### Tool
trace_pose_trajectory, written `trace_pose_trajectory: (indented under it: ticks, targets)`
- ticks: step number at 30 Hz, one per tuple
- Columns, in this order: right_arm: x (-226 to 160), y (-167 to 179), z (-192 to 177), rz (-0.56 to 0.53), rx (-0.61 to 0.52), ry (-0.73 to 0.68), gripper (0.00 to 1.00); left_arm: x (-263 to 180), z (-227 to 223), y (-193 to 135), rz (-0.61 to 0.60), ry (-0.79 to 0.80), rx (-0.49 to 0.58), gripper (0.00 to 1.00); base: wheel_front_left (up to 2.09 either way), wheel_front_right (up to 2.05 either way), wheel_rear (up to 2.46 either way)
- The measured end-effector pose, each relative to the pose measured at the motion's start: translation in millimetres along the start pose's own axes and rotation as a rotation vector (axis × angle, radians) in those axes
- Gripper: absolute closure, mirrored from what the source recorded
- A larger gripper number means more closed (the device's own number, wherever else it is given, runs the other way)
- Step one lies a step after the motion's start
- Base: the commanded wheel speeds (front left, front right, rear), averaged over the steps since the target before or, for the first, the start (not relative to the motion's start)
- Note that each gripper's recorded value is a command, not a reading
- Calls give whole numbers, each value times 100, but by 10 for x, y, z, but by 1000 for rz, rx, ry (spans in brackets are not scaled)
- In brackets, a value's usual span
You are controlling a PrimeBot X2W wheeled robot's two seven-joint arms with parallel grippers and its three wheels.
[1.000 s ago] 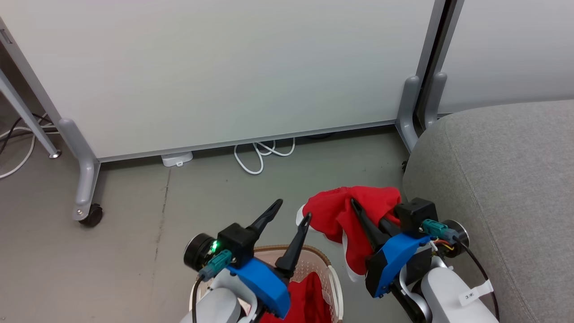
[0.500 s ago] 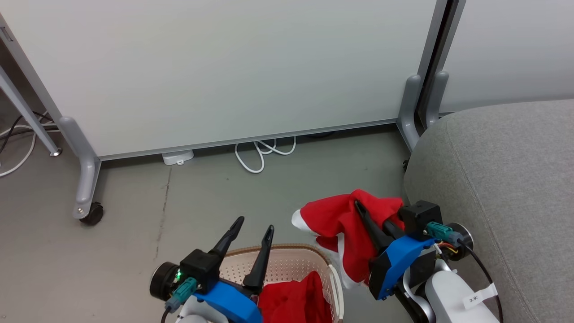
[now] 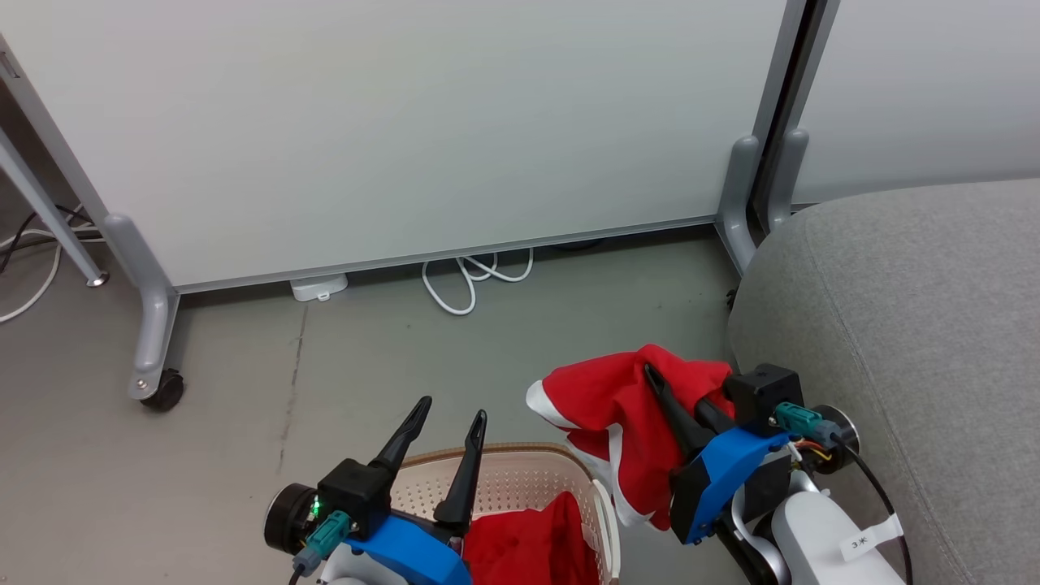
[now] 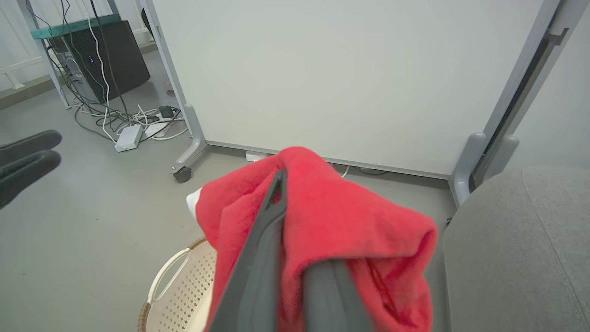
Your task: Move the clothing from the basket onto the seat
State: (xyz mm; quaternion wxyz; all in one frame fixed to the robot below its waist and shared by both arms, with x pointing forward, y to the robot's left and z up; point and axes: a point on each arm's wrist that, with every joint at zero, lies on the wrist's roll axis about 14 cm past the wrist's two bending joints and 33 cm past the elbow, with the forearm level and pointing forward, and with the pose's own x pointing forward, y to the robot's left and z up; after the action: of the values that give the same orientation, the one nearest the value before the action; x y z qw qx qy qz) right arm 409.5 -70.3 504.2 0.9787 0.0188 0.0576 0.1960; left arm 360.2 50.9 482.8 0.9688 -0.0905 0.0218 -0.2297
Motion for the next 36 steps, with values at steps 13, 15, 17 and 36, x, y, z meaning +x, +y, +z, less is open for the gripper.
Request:
trace_pose_trajectory:
  ticks: [13, 15, 17, 36]
  targets:
    - [-210, -304, -47, -97, 14, 6, 100, 173, -89, -229, -88, 30, -9, 0, 0, 0, 0]
    - [-273, -381, -62, -123, 17, 8, 100, 217, -106, -299, -113, 36, -10, 0, 0, 0, 0]
    - [-341, -461, -76, -150, 21, 10, 100, 264, -120, -369, -138, 40, -11, 0, 0, 0, 0]
    - [-1119, -1151, -173, -427, 53, 7, 100, 592, -266, -1173, -402, 87, -18, 0, 0, 0, 0]
